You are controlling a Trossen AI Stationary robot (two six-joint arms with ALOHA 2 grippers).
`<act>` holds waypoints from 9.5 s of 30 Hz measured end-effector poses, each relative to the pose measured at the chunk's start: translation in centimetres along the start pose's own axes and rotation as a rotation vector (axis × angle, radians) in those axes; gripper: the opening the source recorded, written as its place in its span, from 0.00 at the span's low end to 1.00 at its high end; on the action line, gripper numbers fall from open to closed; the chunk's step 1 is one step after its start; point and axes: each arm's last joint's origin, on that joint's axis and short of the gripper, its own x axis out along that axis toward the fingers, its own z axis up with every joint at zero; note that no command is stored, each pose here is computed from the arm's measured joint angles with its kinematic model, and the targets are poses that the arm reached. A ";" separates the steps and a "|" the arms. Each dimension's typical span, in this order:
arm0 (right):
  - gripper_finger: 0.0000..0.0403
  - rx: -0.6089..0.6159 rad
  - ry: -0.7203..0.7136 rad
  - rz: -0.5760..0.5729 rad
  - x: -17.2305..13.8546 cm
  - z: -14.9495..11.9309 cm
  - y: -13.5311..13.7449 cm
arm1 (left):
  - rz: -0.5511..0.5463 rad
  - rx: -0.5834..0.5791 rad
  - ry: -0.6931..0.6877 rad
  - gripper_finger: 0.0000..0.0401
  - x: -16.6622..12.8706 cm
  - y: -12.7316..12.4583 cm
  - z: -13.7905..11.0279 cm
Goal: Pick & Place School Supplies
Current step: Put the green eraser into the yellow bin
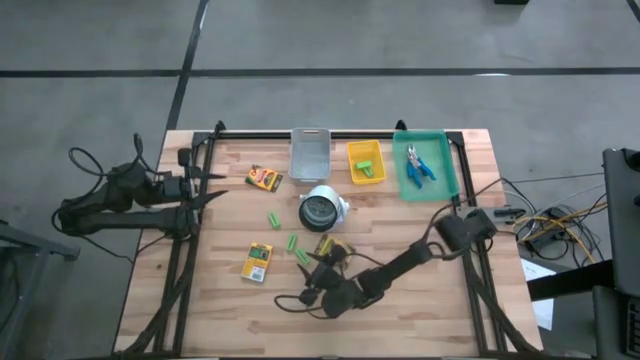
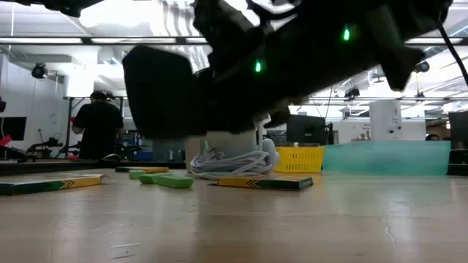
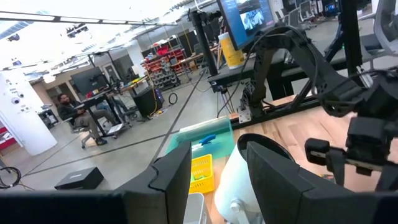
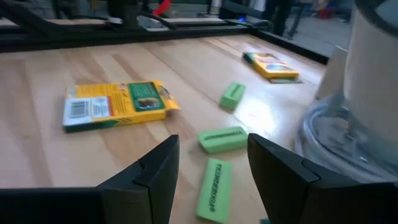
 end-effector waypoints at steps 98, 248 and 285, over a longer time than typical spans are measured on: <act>0.08 -0.056 0.159 0.168 0.5 9.2 -3.3 | -0.002 0.001 0.007 0.40 0.1 0.0 -0.1; 0.32 0.276 0.613 0.078 9.7 11.7 -42.3 | -0.009 0.003 0.024 0.40 0.1 -0.1 -0.2; 0.36 -0.345 -0.291 0.753 -6.7 9.1 -34.1 | -0.009 0.002 0.024 0.40 0.1 -0.1 -0.2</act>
